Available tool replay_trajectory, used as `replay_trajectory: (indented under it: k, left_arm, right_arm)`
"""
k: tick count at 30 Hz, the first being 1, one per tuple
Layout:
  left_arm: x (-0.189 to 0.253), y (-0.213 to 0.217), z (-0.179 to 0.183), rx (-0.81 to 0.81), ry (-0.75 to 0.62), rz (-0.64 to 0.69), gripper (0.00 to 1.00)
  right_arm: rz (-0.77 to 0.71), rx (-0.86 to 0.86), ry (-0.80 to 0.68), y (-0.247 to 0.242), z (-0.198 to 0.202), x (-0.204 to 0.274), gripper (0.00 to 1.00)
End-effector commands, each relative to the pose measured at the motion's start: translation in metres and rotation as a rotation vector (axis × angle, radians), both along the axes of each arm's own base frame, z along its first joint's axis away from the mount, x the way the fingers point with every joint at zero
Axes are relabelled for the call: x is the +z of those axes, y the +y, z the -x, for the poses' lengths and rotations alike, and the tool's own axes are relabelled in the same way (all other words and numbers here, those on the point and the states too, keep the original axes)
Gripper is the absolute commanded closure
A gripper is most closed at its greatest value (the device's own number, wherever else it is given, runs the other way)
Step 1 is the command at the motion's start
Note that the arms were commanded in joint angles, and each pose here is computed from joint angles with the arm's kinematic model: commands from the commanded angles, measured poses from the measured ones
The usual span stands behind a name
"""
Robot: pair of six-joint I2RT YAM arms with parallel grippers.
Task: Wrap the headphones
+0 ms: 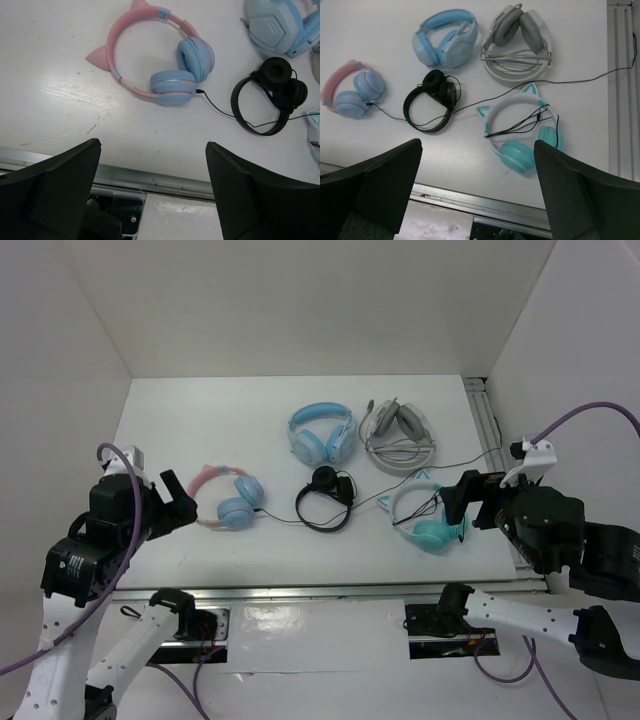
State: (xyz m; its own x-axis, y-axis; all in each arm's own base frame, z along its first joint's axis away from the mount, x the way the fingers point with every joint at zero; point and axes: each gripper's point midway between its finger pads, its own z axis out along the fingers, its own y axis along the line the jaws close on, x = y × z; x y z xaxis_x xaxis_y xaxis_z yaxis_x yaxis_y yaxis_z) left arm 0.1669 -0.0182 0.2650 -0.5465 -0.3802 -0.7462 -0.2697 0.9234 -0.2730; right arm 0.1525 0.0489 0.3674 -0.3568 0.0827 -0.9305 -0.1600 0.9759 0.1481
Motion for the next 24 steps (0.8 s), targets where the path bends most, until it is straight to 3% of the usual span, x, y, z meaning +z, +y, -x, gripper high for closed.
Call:
replay_trajectory:
  k: [1,11,12,16,19,24]
  left_arm:
    - [0.002,-0.005,-0.006,-0.025,0.003,0.002,0.01]
    - [-0.009,-0.002,-0.027,-0.039,0.008,-0.067,0.01]
    - [-0.001,-0.003,-0.038,-0.051,-0.046,-0.074,0.01]
    - [-0.02,0.001,-0.076,-0.034,-0.028,-0.157,0.01]
    - [-0.054,-0.006,-0.104,-0.039,0.1,-0.135,0.01]
    - [-0.089,-0.003,-0.16,-0.071,0.184,-0.143,0.01]
  right_arm:
    - [0.024,-0.009,0.003,0.002,-0.003,-0.004,0.0]
    - [-0.012,0.085,-0.008,0.02,-0.001,-0.005,0.0]
    - [-0.046,0.105,-0.02,0.027,-0.001,-0.002,0.0]
    - [-0.13,0.227,-0.025,0.07,-0.004,-0.008,0.0]
    - [-0.19,0.349,-0.013,0.109,-0.002,-0.023,0.0]
    - [-0.29,0.51,0.002,0.145,0.013,-0.039,0.0]
